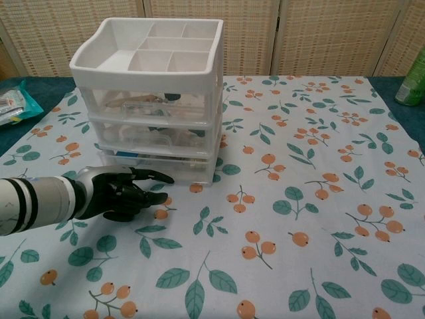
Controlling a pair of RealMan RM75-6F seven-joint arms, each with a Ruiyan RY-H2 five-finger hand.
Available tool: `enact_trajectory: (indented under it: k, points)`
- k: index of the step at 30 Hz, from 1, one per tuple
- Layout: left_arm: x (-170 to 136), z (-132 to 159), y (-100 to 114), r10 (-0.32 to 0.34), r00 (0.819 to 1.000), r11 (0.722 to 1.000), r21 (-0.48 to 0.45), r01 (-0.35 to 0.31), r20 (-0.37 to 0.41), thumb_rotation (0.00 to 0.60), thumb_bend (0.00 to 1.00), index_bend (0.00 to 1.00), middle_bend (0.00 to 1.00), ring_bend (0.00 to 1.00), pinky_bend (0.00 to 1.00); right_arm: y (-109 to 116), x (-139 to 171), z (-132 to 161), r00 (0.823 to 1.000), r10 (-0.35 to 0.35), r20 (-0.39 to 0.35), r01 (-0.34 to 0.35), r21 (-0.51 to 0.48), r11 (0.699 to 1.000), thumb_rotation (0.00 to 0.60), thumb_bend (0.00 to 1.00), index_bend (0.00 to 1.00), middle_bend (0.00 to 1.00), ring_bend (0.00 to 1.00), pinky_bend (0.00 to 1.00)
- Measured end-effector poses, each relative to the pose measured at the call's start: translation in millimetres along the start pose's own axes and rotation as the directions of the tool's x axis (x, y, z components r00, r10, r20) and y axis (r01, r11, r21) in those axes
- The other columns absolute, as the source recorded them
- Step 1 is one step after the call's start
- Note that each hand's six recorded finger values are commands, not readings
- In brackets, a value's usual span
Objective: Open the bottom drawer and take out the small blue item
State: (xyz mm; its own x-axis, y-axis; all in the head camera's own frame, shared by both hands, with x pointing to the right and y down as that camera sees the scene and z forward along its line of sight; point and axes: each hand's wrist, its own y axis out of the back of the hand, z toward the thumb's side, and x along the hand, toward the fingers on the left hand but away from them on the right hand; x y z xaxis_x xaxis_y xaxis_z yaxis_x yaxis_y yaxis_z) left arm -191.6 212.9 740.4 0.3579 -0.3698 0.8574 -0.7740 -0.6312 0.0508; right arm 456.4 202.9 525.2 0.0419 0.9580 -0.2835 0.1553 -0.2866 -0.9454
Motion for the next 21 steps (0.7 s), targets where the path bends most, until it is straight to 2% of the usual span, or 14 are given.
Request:
enact_trajectory:
  k: [5, 12, 21]
  points:
    - [-6.5, -3.8, -0.6, -0.009, 1.000, 1.000, 0.007, 0.009, -0.007, 0.600, 0.40, 0.18, 0.97, 1.00, 1.00, -0.4, -0.3, 1.2, 1.000, 0.000, -0.004, 0.000, -0.002, 1.000, 0.600, 0.21, 0.18, 0.29, 0.26, 0.36]
    - [-14.2, -7.1, 0.5, -0.013, 1.000, 1.000, 0.009, 0.013, -0.009, 0.600, 0.40, 0.03, 0.97, 1.00, 1.00, -0.9, -0.6, 1.6, 1.000, 0.001, -0.007, -0.001, -0.004, 1.000, 0.600, 0.21, 0.18, 0.29, 0.26, 0.36]
    - [-37.0, -1.5, 5.2, 0.002, 1.000, 0.999, 0.050, -0.004, 0.031, 0.600, 0.40, 0.04, 0.97, 1.00, 1.00, -0.8, -1.4, 1.6, 1.000, 0.000, -0.009, 0.000, -0.003, 1.000, 0.600, 0.21, 0.18, 0.29, 0.26, 0.36]
